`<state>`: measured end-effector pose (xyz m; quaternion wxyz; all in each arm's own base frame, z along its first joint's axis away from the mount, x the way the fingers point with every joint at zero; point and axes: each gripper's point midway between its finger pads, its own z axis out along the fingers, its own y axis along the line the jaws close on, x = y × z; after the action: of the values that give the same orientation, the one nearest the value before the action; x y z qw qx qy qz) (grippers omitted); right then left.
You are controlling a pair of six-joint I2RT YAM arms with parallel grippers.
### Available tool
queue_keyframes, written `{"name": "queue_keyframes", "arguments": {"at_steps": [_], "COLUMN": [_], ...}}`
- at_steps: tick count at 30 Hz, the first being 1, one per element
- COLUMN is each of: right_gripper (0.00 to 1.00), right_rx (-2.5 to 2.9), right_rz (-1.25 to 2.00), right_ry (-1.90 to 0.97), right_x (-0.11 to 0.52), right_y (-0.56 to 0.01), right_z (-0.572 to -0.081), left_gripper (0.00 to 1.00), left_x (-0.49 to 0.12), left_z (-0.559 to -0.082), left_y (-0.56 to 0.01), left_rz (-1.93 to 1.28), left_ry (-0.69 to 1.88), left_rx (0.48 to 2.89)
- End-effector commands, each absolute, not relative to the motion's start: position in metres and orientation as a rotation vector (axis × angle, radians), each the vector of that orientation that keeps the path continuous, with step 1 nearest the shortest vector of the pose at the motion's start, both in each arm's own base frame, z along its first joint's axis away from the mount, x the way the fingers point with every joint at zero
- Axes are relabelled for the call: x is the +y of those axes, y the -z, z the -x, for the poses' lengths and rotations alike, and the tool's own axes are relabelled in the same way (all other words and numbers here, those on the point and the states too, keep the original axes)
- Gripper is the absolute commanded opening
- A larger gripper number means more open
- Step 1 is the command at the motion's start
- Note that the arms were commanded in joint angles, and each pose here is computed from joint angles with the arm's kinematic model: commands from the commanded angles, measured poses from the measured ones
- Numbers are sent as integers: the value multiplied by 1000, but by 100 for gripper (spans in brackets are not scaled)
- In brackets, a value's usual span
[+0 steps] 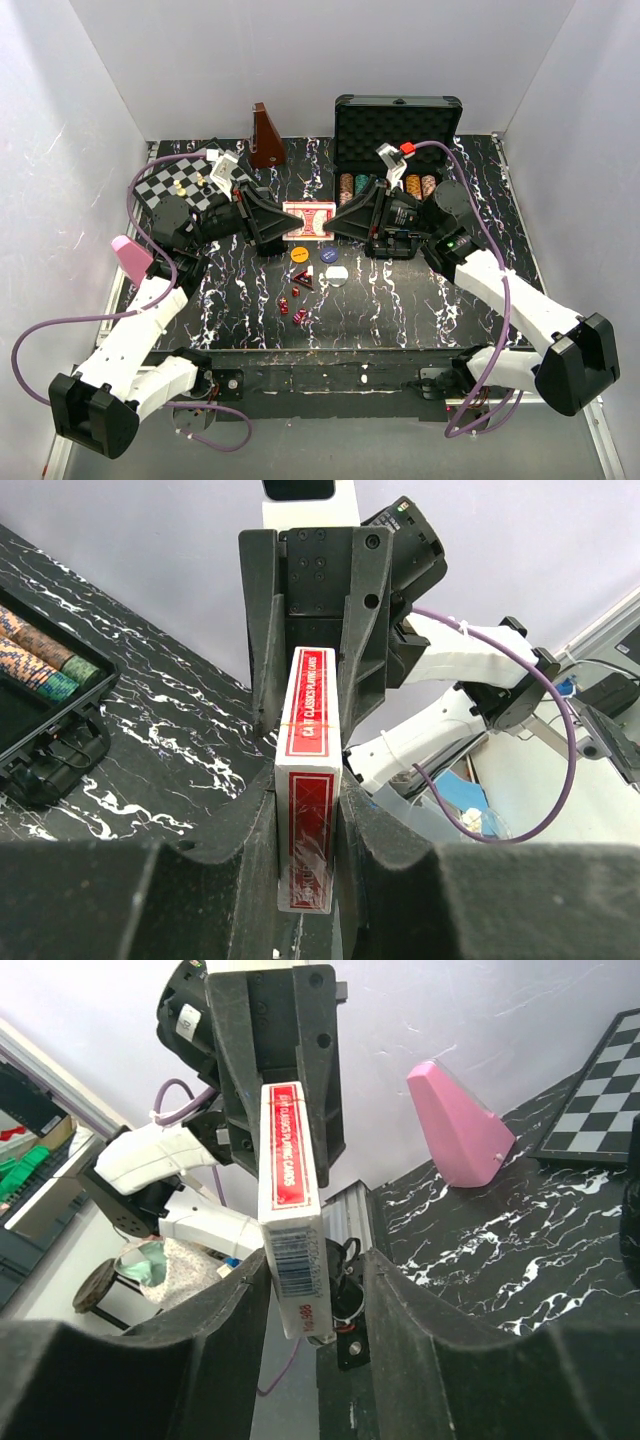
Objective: Pack up texas hold em set
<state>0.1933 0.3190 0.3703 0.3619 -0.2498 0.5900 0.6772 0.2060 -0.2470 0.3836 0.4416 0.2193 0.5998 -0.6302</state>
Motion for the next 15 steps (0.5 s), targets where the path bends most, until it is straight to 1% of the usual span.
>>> {"name": "queue_keyframes", "arguments": {"at_steps": [1, 3, 5, 6, 7, 8, 9, 10, 11, 12, 15], "right_gripper": [45, 41, 30, 23, 12, 3, 1, 1, 1, 1, 1], "right_rx": [1365, 1367, 1368, 1368, 1371, 1373, 1376, 1382, 1391, 1429, 1650], "right_rz": [705, 712, 716, 714, 710, 701, 693, 681, 670, 637, 471], "right_ry": [-1766, -1773, -1776, -1776, -1774, -1767, -1756, -1731, -1699, -1641, -1328], "right_x": [319, 321, 322, 322, 321, 321, 320, 318, 315, 313, 284], "right_y": [-407, -407, -406, -406, -405, -405, -404, -404, -404, -400, -378], "right_z": [-183, -182, -181, -181, -181, -181, -182, -184, -185, -192, -230], "left_gripper": [0, 0, 0, 0, 0, 3, 17, 46, 78, 98, 98], "left_x": [-246, -247, -247, -248, -248, -248, -249, -249, -248, -247, -234], "left_z": [-201, -201, -203, -205, -206, -208, -210, -213, -216, -220, -237], "left_y": [-390, -389, -388, -387, -385, -384, -382, -377, -373, -370, -361], "left_rz": [-589, -587, -587, -588, -589, -587, -592, -592, -604, -617, -614], "left_ry": [1551, 1552, 1549, 1546, 1541, 1532, 1519, 1507, 1467, 1417, 1208], "left_rx": [1428, 1425, 1423, 1427, 1437, 1449, 1461, 1489, 1507, 1522, 1605]}}
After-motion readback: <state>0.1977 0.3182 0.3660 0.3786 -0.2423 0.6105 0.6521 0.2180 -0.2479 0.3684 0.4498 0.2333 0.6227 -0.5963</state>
